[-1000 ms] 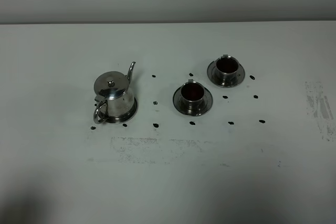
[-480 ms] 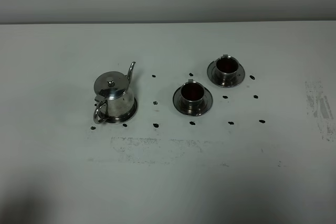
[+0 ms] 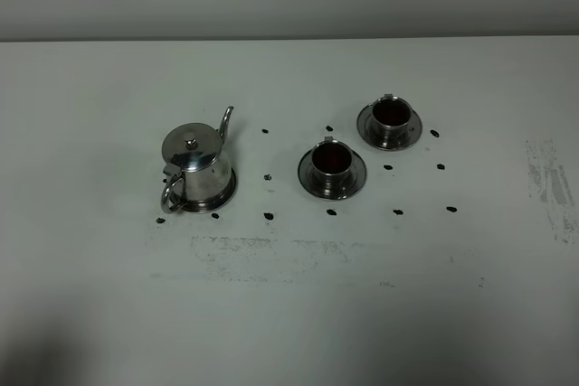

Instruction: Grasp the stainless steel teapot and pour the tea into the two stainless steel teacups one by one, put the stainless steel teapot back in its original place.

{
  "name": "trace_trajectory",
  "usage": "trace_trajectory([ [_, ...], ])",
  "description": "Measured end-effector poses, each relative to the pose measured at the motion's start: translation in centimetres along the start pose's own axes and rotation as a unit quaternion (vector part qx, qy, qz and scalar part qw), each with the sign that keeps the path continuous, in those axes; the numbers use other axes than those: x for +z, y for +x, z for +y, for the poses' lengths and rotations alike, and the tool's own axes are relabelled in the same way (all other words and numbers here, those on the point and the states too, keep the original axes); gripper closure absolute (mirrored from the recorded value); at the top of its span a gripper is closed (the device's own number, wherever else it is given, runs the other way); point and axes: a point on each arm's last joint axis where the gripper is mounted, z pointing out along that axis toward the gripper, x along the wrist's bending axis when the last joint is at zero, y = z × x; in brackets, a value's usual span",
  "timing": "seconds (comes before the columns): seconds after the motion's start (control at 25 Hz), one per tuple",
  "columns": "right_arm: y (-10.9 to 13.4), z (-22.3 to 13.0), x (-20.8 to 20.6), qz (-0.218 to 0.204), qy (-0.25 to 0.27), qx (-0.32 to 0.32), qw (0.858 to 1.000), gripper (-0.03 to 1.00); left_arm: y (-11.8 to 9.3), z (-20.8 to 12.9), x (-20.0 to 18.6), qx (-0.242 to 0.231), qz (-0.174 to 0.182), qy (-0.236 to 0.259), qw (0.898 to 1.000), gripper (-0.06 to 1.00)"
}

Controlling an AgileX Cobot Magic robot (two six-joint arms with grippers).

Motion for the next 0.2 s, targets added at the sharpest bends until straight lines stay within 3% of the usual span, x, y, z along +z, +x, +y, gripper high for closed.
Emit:
trace_trajectory([
  [0.2,0.0,0.0,0.0,0.0,0.0,0.0,1.0,0.64,0.0,0.0,0.0,0.0,0.0,0.0,1.0,0.47],
])
